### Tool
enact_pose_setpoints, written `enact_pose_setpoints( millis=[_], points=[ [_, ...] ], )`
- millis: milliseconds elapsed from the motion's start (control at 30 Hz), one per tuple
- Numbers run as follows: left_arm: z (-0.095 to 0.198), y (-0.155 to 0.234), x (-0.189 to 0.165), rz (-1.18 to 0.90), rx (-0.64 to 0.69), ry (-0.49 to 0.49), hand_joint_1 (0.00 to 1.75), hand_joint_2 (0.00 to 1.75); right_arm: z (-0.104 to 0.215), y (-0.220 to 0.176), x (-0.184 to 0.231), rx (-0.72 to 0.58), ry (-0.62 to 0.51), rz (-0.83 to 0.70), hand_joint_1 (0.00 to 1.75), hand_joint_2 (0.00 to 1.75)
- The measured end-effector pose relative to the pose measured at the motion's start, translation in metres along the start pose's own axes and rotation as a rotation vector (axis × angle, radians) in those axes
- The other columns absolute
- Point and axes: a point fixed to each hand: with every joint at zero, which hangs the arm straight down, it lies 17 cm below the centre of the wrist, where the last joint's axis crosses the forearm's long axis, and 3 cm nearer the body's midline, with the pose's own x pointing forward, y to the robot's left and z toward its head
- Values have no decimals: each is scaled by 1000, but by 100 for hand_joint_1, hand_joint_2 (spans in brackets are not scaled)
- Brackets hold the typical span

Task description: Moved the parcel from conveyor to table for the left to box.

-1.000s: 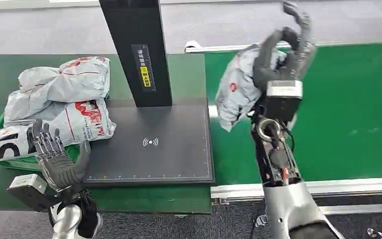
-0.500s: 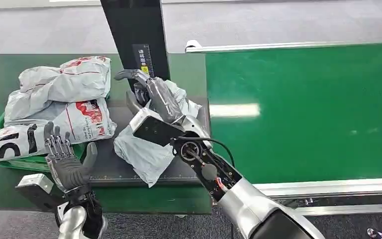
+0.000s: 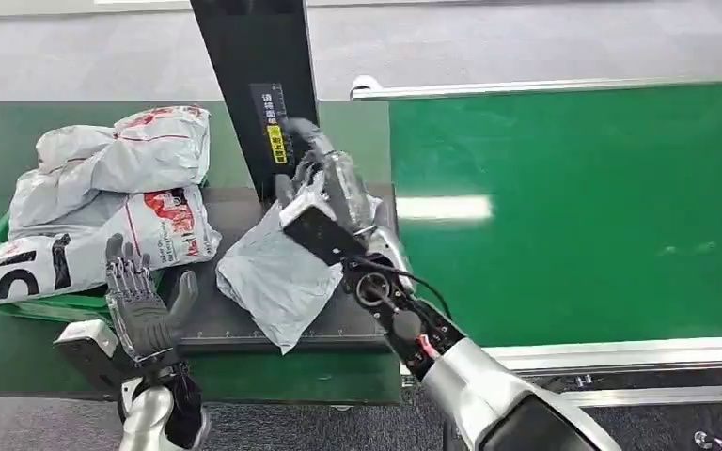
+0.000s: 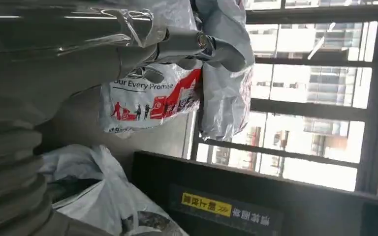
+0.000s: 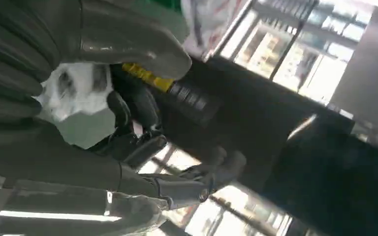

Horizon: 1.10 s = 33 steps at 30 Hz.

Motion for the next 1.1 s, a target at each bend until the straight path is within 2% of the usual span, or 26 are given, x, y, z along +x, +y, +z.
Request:
enact_pose_setpoints(
  millis=[133, 333, 500, 633, 833, 967, 1100],
  points=[
    [10, -3, -5, -41, -54, 12, 0, 175, 27, -47, -36, -110, 65, -10, 0, 175],
    [32, -13, -27, -171, -168, 88, 0, 175, 111, -136, -92, -327, 187, -31, 0, 175],
    [42, -24, -54, -356, -259, 153, 0, 175, 155, -168, -111, -385, 255, -19, 0, 175],
    [41, -29, -79, -575, -317, 174, 0, 175, 195, -160, -126, -341, 337, -16, 0, 175],
    [17, -53, -108, -941, -396, 131, 0, 175, 225, -128, -126, -260, 394, -37, 0, 175],
    [11, -90, -130, -997, -506, 156, 0, 175, 232, -113, -124, -229, 416, -63, 0, 175],
    [3, -107, -134, -1083, -518, 131, 0, 175, 239, -109, -126, -225, 448, -93, 0, 175]
  ],
)
